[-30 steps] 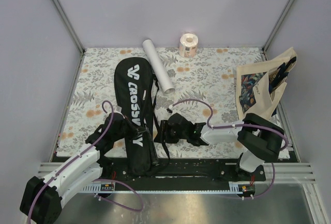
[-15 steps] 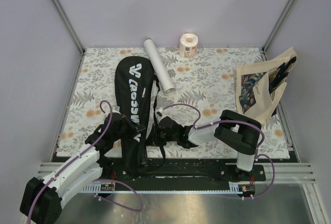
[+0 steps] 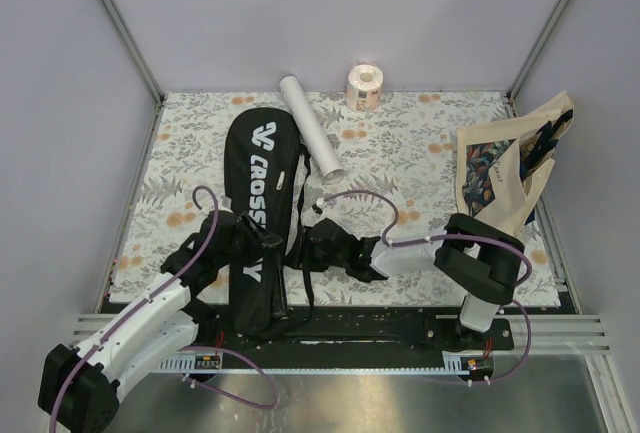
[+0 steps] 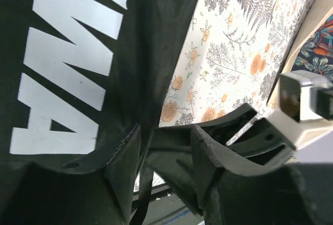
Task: Pack up the badminton gear
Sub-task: Place the racket in the racket bag, then adjust the racket bag at the center of the board.
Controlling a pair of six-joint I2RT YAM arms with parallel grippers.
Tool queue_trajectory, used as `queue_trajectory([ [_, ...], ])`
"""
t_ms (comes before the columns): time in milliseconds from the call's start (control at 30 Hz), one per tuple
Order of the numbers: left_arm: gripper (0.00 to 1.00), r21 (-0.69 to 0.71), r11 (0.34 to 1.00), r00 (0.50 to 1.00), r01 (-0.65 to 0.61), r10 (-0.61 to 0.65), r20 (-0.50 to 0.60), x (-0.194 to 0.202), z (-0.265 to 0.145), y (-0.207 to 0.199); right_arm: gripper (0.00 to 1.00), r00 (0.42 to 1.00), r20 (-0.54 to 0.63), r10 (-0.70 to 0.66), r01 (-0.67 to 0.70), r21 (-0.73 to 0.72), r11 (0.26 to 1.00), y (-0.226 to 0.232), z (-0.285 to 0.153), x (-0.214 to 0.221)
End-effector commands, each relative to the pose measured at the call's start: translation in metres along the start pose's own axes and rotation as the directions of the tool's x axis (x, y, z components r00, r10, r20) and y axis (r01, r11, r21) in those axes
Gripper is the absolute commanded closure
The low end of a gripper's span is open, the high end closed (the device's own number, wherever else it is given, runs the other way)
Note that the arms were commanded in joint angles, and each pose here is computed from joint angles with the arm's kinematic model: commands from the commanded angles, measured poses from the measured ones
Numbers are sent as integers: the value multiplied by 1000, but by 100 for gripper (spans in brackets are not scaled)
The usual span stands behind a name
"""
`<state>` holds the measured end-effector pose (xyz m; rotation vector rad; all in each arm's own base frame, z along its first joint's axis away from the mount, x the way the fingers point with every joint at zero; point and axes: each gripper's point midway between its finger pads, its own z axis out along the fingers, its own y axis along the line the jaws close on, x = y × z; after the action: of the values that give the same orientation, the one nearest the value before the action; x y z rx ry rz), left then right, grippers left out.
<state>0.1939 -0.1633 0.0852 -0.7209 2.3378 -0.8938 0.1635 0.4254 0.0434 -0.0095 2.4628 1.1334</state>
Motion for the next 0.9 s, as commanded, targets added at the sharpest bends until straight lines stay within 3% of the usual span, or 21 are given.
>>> queue_trajectory([
  [0,52,-18,997,995,-77,79,68,-20,-11,-14,46,984,169,-63,60,22,998,17,-18,-56],
  [167,41,-112,980,967,-166,184,177,-54,-26,-16,35,972,223,-70,64,31,997,24,-18,-95],
  [267,37,-129,975,961,-182,204,185,-73,-31,-22,29,972,234,-40,35,25,999,25,-6,-117],
  [633,34,-104,979,957,-177,196,213,-96,-43,-22,27,978,210,-19,-18,173,985,-12,58,-148],
  [867,33,-92,985,965,-148,164,205,-90,-35,-12,29,993,117,26,-50,214,975,-22,80,-130],
])
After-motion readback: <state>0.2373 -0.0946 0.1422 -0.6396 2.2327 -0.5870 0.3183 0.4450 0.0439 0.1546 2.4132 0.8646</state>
